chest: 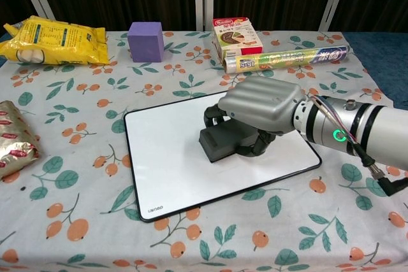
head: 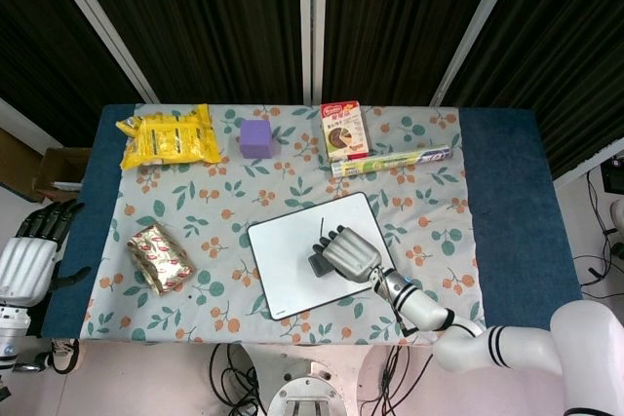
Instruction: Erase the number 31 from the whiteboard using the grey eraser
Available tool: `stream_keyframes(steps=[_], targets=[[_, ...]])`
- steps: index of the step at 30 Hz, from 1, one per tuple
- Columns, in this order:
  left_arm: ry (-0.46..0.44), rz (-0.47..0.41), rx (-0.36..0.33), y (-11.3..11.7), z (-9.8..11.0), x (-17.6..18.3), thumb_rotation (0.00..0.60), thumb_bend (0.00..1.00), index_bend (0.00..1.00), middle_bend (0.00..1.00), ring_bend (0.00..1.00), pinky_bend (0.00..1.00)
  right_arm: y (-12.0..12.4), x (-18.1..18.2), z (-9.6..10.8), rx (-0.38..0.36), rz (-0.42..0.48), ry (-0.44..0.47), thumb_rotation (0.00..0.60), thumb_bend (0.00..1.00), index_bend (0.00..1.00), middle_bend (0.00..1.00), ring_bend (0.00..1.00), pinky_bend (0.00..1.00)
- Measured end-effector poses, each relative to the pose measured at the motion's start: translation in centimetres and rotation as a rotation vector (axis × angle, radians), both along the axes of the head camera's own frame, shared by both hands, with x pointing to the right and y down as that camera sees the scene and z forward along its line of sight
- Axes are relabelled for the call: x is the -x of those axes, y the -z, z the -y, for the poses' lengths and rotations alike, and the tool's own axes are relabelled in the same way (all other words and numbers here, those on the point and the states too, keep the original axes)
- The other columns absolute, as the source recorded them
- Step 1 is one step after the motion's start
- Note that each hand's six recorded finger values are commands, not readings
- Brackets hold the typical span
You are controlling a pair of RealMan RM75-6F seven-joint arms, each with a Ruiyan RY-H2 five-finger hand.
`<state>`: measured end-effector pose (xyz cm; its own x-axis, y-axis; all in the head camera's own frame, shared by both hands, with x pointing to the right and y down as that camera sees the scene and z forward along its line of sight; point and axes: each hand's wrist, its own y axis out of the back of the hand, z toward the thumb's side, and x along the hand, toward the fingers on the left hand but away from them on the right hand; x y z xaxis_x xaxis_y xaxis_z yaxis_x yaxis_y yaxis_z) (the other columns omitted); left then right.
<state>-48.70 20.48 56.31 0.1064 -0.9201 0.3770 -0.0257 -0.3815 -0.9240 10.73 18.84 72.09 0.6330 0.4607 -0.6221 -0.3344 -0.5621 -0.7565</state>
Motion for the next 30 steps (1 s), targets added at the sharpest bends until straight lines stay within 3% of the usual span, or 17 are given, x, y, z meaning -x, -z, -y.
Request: stream_keyframes(steps=[15,30], targets=[[0.009,-0.005,0.001,-0.1,-0.2,0.3,0.600,0.05,0.11,0.09,0.09,0.17,-2.8,3.3,4.7,-0.050,-0.030,-0.083,0.600,0.29,0.63,0.54,0.51,0.56],[0.009,-0.004,-0.005,0.1,-0.2,0.4,0.600,0.05,0.11,0.09,0.09,0.17,-4.3,4.8,6.7,-0.089,-0.055,-0.110,0.600,0.30,0.63,0.54,0.51,0.55]])
